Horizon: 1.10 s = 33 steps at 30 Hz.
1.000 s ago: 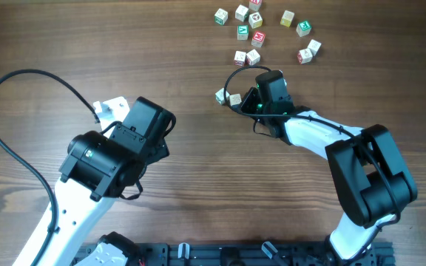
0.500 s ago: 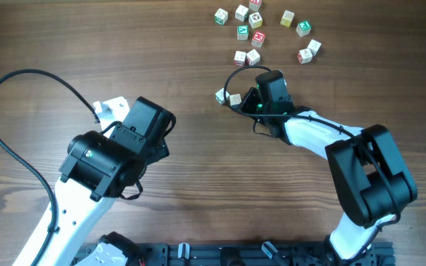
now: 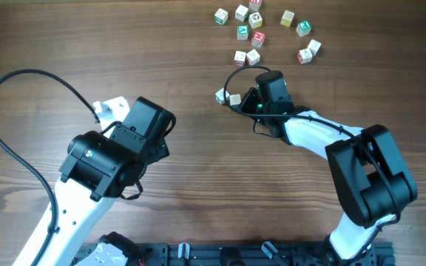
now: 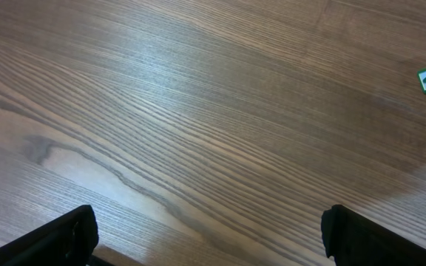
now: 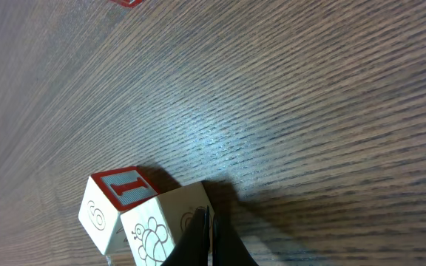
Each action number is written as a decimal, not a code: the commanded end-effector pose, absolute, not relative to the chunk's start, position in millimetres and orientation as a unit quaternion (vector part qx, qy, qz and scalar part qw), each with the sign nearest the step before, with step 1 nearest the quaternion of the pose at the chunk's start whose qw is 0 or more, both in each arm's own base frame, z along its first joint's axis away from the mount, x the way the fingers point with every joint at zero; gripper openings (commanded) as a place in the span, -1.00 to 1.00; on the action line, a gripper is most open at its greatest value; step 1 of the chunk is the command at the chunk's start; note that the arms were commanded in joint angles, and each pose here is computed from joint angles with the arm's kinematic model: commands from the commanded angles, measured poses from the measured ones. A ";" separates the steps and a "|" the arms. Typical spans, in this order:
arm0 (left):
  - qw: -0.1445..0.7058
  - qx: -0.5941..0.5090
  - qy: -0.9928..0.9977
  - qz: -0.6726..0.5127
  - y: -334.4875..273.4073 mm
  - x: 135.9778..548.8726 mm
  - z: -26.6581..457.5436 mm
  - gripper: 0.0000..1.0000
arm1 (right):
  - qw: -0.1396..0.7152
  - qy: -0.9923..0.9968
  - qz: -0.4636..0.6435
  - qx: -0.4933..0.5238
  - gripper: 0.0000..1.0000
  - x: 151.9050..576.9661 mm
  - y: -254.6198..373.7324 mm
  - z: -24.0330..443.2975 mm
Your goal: Form a circle
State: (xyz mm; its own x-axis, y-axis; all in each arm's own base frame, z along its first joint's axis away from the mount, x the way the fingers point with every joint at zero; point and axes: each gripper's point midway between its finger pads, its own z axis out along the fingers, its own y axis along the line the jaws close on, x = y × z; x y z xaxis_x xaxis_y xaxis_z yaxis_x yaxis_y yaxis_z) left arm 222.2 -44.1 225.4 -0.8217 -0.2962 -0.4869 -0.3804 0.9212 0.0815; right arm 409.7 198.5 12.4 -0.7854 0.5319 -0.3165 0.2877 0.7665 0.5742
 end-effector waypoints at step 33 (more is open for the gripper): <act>0.241 -0.177 0.950 0.089 -42.2 221.1 225.6 1.00 | 0.201 0.933 0.143 0.264 -0.91 274.5 104.8 143.2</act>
